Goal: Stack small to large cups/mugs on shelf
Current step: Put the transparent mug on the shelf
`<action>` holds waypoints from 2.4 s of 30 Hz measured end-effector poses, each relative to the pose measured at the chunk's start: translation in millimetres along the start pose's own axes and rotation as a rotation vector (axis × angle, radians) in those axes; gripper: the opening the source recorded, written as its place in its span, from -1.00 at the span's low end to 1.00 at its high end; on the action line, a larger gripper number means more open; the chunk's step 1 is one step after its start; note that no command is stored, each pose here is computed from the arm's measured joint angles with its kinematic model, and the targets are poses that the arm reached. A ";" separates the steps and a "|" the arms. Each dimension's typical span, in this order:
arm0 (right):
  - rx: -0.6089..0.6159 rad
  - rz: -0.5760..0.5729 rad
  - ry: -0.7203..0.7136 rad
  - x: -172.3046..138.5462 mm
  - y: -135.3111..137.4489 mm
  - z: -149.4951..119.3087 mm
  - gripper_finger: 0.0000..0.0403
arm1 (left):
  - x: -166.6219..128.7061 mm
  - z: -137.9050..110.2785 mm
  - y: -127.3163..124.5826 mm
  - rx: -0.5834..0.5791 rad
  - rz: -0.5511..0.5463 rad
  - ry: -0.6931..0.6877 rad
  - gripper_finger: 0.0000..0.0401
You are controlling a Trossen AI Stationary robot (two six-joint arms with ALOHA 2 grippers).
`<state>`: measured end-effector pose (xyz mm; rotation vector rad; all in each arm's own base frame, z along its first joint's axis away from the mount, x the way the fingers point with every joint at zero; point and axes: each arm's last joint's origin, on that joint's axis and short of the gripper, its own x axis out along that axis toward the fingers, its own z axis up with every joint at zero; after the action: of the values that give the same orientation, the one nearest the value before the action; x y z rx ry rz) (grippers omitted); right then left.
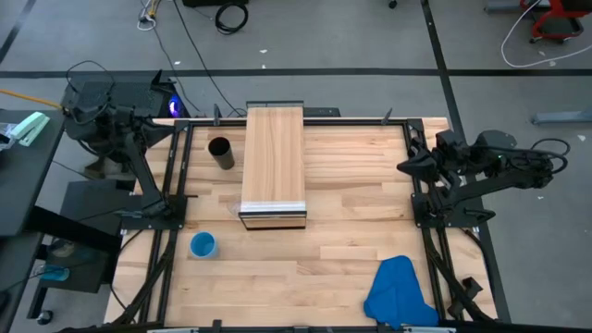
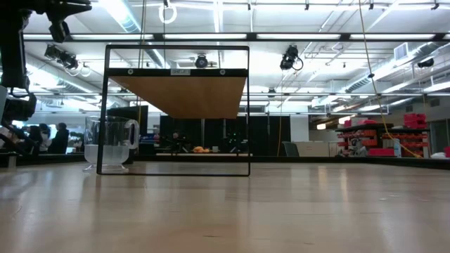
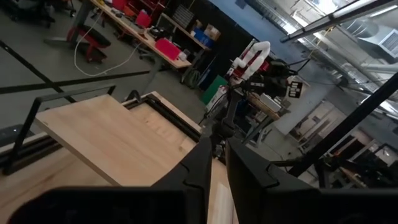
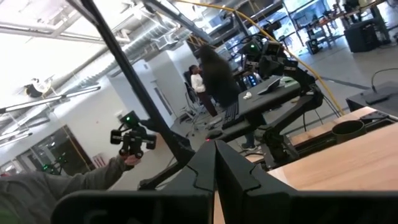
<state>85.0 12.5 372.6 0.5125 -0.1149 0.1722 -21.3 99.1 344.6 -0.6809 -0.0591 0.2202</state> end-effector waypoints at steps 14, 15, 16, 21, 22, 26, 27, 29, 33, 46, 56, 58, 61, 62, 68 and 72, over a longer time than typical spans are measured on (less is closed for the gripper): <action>0.030 -0.040 -0.006 2.3 -1.7 -0.9 -0.92 | 0.3 -2.0 2.2 -0.024 0.033 -0.016 -0.75; 0.035 -0.041 -0.005 2.4 -1.8 -1.0 -0.92 | 0.3 -2.7 2.9 -0.044 0.032 -0.011 -0.76; 0.043 -0.042 -0.003 2.3 -1.9 -1.2 -0.92 | 0.3 -3.9 4.0 -0.064 0.034 -0.004 -0.77; 0.055 -0.048 0.006 2.3 -2.4 -2.2 -0.92 | 0.3 -15.9 11.7 -0.172 0.033 0.090 -0.78; 0.054 -0.050 0.011 2.3 -2.7 -2.6 -0.92 | 0.8 -19.1 11.3 -0.191 0.039 0.108 -0.78; 0.053 -0.064 0.035 2.1 -3.9 -4.9 -0.92 | 2.6 -25.3 3.6 -0.244 0.036 0.193 -0.78; 0.052 -0.066 0.039 2.1 -4.1 -5.3 -0.92 | 3.4 -25.6 -0.4 -0.240 0.036 0.197 -0.78; 0.050 -0.067 0.039 2.1 -4.1 -5.3 -0.92 | 5.0 -24.4 -8.8 -0.208 0.030 0.190 -0.78; 0.050 -0.066 0.039 2.0 -4.1 -5.3 -0.92 | 7.2 -10.7 -28.4 -0.127 0.015 0.104 -0.78; 0.122 -0.057 0.055 2.0 -3.9 -6.5 -0.92 | 9.9 41.2 -82.0 0.252 -0.287 -0.048 -0.79; 0.151 -0.053 0.057 2.0 -3.8 -6.5 -0.92 | 16.1 53.4 -92.4 0.422 -0.385 -0.169 -0.81; 0.152 -0.051 0.058 2.0 -3.7 -6.6 -0.92 | 17.9 51.5 -88.6 0.427 -0.262 -0.130 -0.84; 0.152 -0.051 0.058 2.0 -3.7 -6.6 -0.92 | 17.8 48.4 -86.4 0.459 -0.175 -0.115 -0.87; 0.152 -0.051 0.058 2.0 -3.7 -6.5 -0.92 | 17.2 48.4 -86.1 0.462 -0.161 -0.117 -0.89; 0.151 -0.045 0.061 1.9 -3.5 -6.6 -0.92 | 11.6 47.9 -81.0 0.462 0.047 -0.133 -0.95; 0.153 -0.036 0.067 1.9 -3.2 -6.7 -0.92 | 5.6 46.2 -78.4 0.467 0.181 -0.161 -0.94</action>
<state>87.9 13.3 365.5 0.6599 -0.0273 0.1635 -7.3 69.7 429.8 -0.2016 -0.0964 0.4461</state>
